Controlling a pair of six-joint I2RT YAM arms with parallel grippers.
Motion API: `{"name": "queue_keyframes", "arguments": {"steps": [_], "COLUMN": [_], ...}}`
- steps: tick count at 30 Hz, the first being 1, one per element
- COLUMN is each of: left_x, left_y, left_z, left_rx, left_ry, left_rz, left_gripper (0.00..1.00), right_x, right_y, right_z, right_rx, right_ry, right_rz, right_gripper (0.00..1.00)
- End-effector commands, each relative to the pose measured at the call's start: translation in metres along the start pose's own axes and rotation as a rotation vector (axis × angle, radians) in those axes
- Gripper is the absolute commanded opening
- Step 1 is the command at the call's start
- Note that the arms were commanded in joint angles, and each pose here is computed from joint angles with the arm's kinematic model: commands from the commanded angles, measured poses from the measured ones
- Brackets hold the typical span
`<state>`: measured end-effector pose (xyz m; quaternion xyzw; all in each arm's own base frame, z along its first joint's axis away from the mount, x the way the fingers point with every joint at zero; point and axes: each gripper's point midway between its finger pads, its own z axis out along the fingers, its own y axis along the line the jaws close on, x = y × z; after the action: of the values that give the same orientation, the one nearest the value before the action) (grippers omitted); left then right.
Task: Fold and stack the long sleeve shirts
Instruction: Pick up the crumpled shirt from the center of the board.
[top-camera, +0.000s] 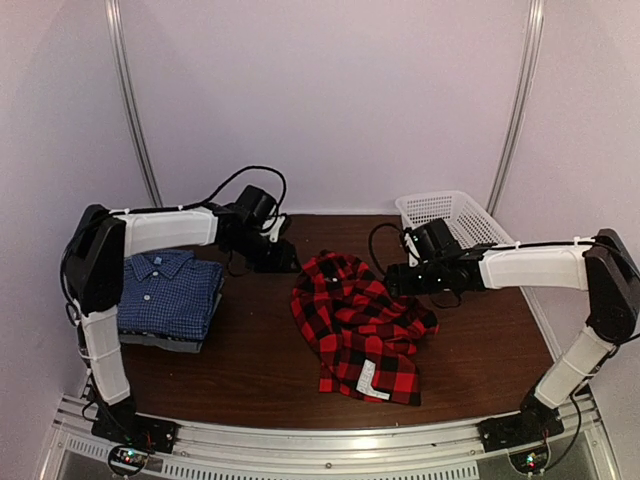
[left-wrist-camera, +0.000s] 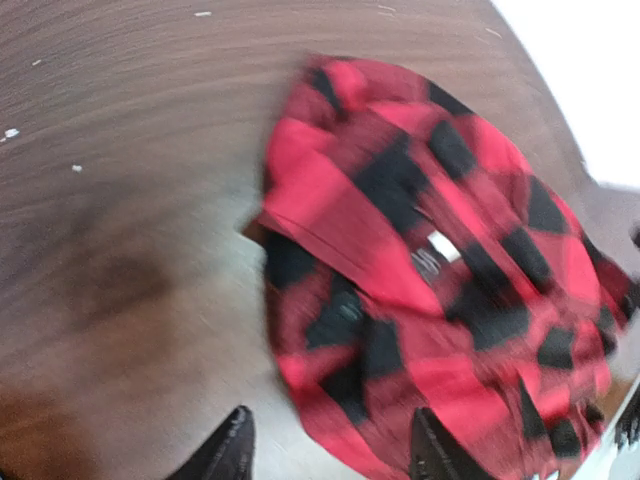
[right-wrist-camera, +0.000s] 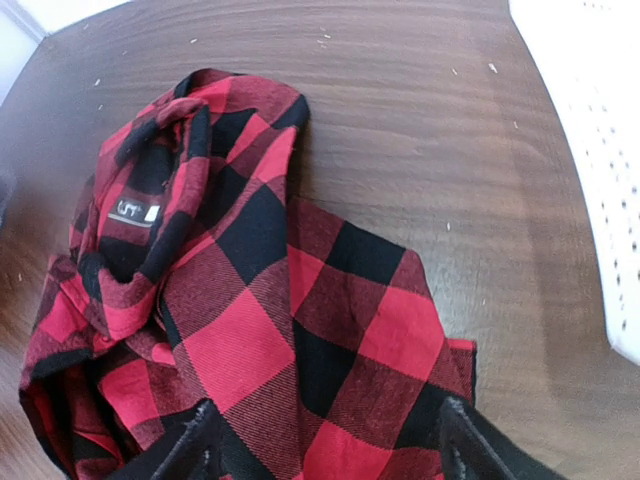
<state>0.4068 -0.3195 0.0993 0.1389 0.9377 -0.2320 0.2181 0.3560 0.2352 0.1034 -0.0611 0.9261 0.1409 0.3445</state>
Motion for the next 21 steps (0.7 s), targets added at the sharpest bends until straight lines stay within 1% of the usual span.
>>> {"name": "queue_keyframes", "arguments": {"steps": [1,4,7,11,17,21], "left_x": [0.018,0.047,0.077,0.102,0.111,0.116], "left_y": [-0.051,-0.074,-0.091,-0.099,-0.12,-0.12], "left_z": [-0.032,-0.032,-0.025,-0.012,0.003,0.018], "left_rx": [0.107,0.12,0.119,0.093,0.121,0.104], "left_ry": [-0.045,-0.008,0.045,0.092,0.12,0.141], "left_rz": [0.032,0.064,0.09,0.108,0.131,0.128], "left_gripper": [0.6,0.69,0.75,0.77,0.78,0.78], "right_x": [-0.015,-0.018,-0.019,-0.016,-0.003,0.003], "right_y": [0.007,0.017,0.028,0.04,0.05,0.046], "right_z": [-0.005,0.001,0.007,0.014,0.023,0.028], "right_rx": [-0.013,-0.052,-0.091,-0.112,-0.087,-0.058], "right_ry": [-0.034,-0.03,-0.015,0.009,0.039,0.055], "right_rz": [-0.088,-0.136,-0.178,-0.225,-0.282,-0.287], "right_gripper": [0.79,0.87,0.9,0.9,0.86,0.83]}}
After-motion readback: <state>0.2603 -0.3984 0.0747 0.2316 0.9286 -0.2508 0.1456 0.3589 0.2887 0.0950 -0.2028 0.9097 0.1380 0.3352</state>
